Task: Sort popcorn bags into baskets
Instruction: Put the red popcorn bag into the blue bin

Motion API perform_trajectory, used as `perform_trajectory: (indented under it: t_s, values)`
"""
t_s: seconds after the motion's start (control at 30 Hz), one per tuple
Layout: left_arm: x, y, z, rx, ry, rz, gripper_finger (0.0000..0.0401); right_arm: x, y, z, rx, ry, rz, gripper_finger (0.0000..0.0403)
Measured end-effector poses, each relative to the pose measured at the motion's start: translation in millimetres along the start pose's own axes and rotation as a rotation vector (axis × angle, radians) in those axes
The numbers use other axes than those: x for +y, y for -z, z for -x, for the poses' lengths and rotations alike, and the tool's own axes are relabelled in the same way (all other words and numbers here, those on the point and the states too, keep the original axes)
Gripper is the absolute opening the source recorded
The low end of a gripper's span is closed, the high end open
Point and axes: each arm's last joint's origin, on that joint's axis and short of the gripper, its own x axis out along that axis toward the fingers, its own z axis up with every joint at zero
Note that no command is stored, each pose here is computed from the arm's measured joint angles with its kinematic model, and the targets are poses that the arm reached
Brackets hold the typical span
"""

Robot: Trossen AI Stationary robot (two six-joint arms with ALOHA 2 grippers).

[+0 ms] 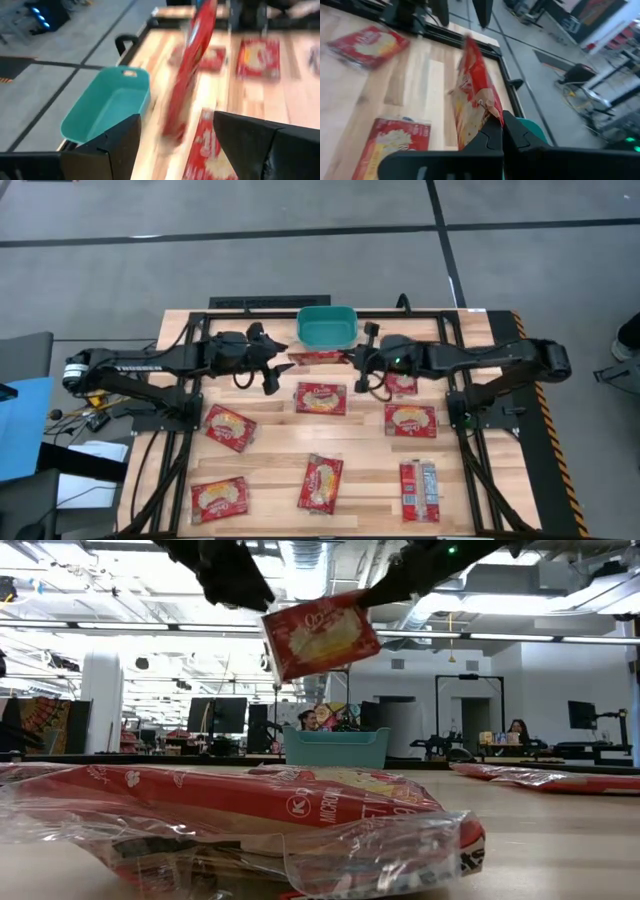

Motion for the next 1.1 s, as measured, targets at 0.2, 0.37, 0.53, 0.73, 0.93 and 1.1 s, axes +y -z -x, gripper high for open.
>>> perform_trajectory:
  t_s: [0.2,0.37,0.53,0.73,0.93,1.1]
  values:
    - [1,6,-14,0.037,0.045,-0.101,0.0247,-7,4,4,0.018,-0.039,0.036,0.0003]
    - [3,8,-22,0.048,-0.021,-0.205,0.0247,-5,2,5,-0.014,-0.097,0.039,0.0003]
    - [-1,9,-26,0.032,0.067,-0.283,0.0228,-6,1,5,-0.036,-0.094,0.036,0.0003]
    - [1,13,-34,0.052,0.087,-0.287,0.0076,-7,0,5,-0.038,-0.090,0.035,0.0003]
    - [11,16,-40,0.062,0.107,-0.252,0.0011,-7,1,5,-0.035,-0.090,0.045,0.0003]
    - [22,9,-40,0.067,0.068,-0.262,0.0005,-10,13,4,0.102,-0.045,0.027,0.0048]
